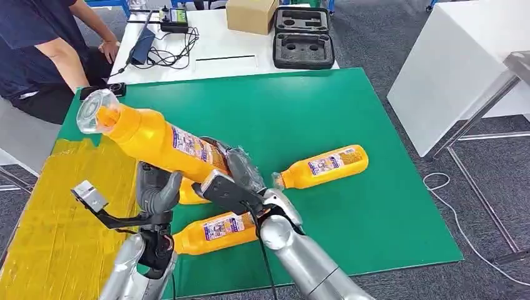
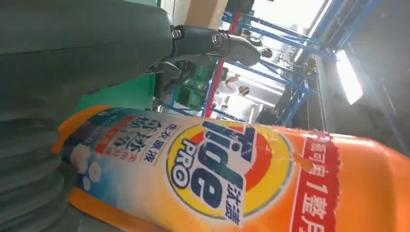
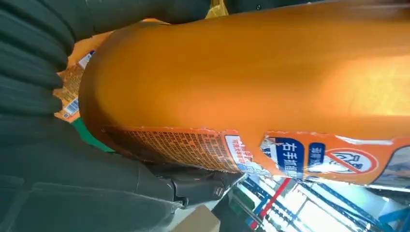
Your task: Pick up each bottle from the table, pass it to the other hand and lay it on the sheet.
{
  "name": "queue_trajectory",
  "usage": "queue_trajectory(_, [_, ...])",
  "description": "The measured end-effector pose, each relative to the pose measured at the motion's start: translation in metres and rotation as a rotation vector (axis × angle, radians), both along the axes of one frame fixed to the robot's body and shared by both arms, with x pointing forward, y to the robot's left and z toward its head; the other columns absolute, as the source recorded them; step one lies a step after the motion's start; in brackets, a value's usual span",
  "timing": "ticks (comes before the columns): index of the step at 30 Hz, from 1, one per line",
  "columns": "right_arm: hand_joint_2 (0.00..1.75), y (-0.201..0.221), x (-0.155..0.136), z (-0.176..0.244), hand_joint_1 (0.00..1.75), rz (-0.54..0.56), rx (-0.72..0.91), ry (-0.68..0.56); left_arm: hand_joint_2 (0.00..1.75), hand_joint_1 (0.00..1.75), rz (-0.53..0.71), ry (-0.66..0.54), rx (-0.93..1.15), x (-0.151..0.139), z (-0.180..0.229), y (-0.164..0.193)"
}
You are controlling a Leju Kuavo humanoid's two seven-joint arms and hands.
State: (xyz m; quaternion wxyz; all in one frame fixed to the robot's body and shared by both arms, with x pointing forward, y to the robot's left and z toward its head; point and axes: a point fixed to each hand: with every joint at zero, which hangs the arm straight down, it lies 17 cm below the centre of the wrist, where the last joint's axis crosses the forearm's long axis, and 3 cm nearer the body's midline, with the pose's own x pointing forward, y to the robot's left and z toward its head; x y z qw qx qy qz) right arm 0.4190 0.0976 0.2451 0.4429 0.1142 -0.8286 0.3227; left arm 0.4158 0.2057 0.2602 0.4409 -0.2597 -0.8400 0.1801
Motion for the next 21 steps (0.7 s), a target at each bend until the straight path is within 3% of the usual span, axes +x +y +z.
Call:
queue_trajectory(7, [1.75,0.023,-0.015,-0.018,1.75,0.078,-0.049,0.055,1.75,0.00,0.036,0.007,0.010,-0.006,-0.002,0.009])
queue_trajectory(21, [1.75,0.036,-0.014,-0.040,1.75,0.083,-0.213,0.033,1.75,0.00,0.086,0.016,0.033,-0.014,0.000,0.022])
